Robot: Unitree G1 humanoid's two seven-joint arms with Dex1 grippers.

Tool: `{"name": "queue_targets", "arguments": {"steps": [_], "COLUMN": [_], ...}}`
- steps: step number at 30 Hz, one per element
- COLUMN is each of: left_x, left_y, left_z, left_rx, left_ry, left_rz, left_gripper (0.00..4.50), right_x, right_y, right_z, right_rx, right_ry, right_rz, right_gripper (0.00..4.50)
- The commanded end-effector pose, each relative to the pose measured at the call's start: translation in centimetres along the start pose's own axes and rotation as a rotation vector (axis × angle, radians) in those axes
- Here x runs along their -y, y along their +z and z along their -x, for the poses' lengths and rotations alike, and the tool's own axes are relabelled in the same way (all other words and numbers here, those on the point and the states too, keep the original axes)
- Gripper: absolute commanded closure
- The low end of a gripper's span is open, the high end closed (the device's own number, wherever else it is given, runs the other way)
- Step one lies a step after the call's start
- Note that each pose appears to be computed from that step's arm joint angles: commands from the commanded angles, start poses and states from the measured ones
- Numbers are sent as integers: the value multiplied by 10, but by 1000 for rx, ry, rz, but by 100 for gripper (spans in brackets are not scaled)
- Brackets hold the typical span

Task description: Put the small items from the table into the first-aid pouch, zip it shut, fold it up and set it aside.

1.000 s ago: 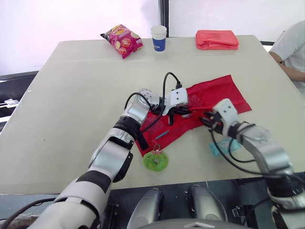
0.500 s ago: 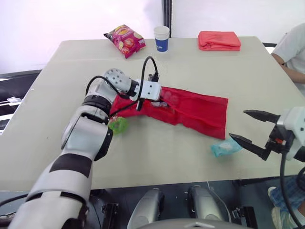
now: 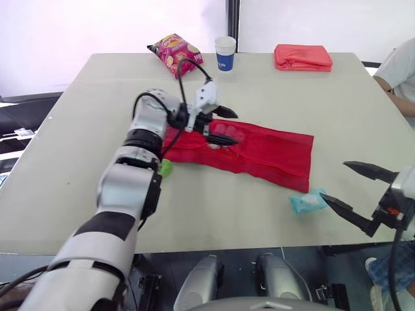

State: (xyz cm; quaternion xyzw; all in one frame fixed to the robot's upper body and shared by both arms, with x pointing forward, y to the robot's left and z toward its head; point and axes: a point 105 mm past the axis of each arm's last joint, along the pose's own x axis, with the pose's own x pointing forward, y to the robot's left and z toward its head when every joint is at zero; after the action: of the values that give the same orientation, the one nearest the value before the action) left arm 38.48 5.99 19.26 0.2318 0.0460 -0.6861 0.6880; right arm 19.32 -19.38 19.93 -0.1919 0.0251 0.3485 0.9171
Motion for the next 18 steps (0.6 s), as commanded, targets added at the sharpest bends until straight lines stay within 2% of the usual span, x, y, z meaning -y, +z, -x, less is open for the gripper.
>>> {"name": "queue_targets", "arguments": {"steps": [1, 3, 5, 10, 18], "left_x": [5, 9, 12, 21, 25], "left_y": [12, 8, 5, -2, -14], "left_z": [-25, -43, -59, -86, -102], "left_rx": [-12, -59, -68, -107, -172], "left_ry": [10, 29, 51, 64, 74], "left_rz": [-46, -94, -70, -145, -219], "left_gripper": [2, 2, 2, 2, 2], "right_x": [3, 6, 8, 7, 3], "right_y": [11, 12, 15, 18, 15], "right_z": [10, 15, 19, 24, 30], "right_rx": [5, -12, -23, -39, -90], "right_ry": [-22, -33, -44, -69, -104], "right_rz": [53, 61, 72, 73, 53], "right_gripper": [0, 0, 0, 0, 0]}}
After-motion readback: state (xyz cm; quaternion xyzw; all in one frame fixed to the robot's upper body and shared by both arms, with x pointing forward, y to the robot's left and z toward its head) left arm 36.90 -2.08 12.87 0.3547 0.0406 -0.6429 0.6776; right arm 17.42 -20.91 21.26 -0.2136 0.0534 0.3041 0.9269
